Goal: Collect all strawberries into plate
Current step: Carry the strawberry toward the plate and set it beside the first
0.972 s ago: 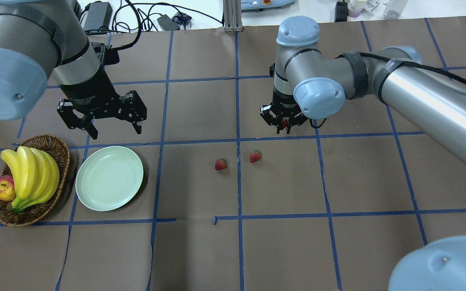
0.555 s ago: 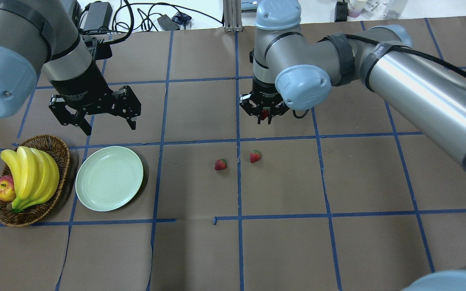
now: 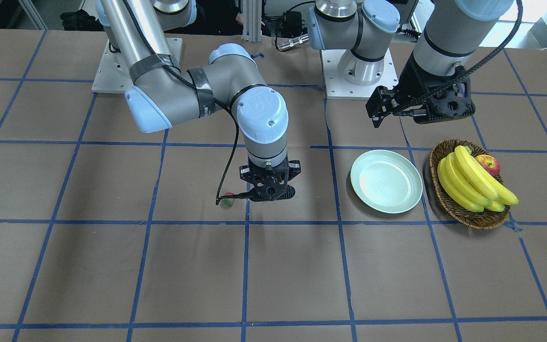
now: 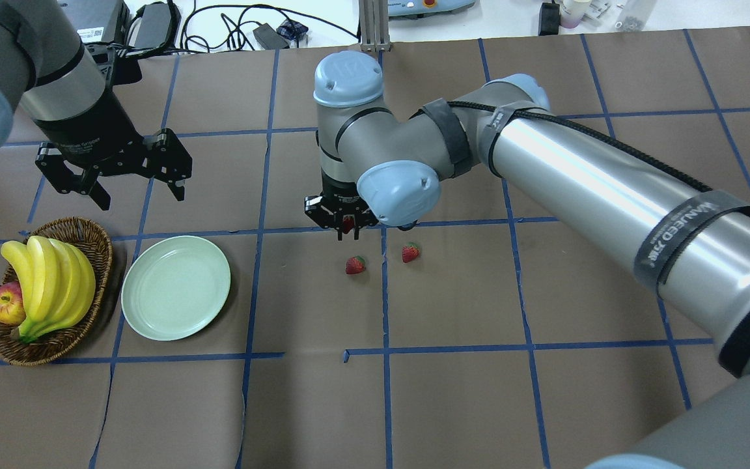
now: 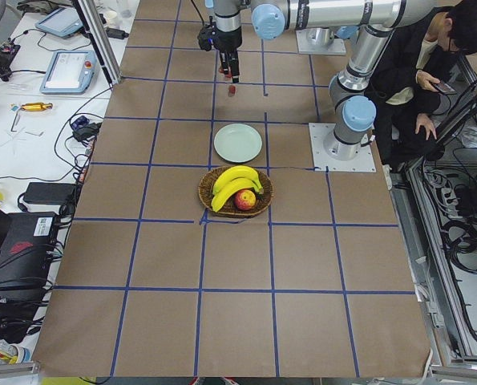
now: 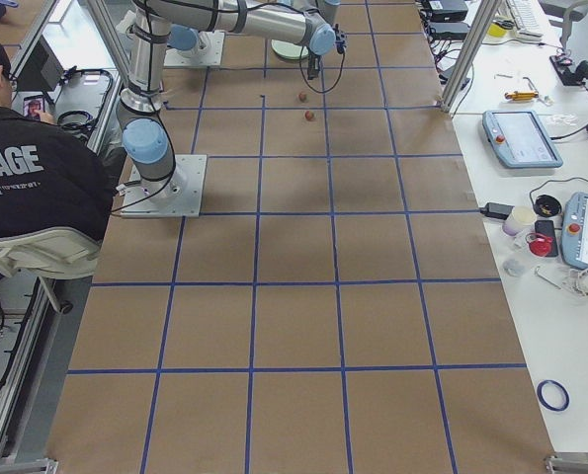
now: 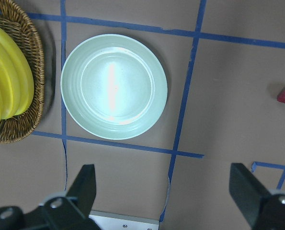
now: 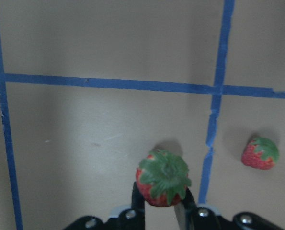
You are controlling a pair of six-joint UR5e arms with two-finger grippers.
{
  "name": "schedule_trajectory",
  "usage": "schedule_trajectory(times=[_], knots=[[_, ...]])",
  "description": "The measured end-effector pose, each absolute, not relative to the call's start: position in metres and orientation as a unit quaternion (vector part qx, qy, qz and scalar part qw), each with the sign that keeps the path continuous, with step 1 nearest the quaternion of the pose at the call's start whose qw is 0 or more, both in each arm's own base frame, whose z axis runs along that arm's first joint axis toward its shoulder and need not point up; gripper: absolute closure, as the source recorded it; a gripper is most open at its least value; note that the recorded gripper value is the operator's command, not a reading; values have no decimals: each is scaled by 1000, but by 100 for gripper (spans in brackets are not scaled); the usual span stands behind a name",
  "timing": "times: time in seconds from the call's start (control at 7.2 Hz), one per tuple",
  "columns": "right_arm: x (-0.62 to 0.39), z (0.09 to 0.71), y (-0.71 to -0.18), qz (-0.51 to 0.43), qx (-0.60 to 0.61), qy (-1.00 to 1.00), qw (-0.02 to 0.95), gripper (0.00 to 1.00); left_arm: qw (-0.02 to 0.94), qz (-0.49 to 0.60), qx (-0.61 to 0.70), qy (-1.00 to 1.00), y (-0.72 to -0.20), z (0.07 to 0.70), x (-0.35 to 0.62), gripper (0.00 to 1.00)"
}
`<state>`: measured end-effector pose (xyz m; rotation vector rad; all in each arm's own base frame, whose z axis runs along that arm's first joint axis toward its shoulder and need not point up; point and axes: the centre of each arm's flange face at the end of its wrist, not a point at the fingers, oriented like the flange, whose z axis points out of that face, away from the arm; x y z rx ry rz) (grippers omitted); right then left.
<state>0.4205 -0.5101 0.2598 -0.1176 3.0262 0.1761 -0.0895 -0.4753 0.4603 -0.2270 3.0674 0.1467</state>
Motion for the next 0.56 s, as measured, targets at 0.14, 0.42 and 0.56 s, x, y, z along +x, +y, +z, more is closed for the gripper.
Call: schedule_trajectory(times=[0.14, 0.42, 0.56], knots=[[434, 245, -506, 61, -41, 995, 60, 100, 31, 49, -74, 996, -475, 459, -89, 0], [451, 224, -500, 76, -41, 993, 78, 99, 31, 51, -74, 995, -474, 457, -89, 0], [459, 216, -494, 83, -44, 992, 80, 65, 31, 52, -73, 996, -474, 456, -89, 0]])
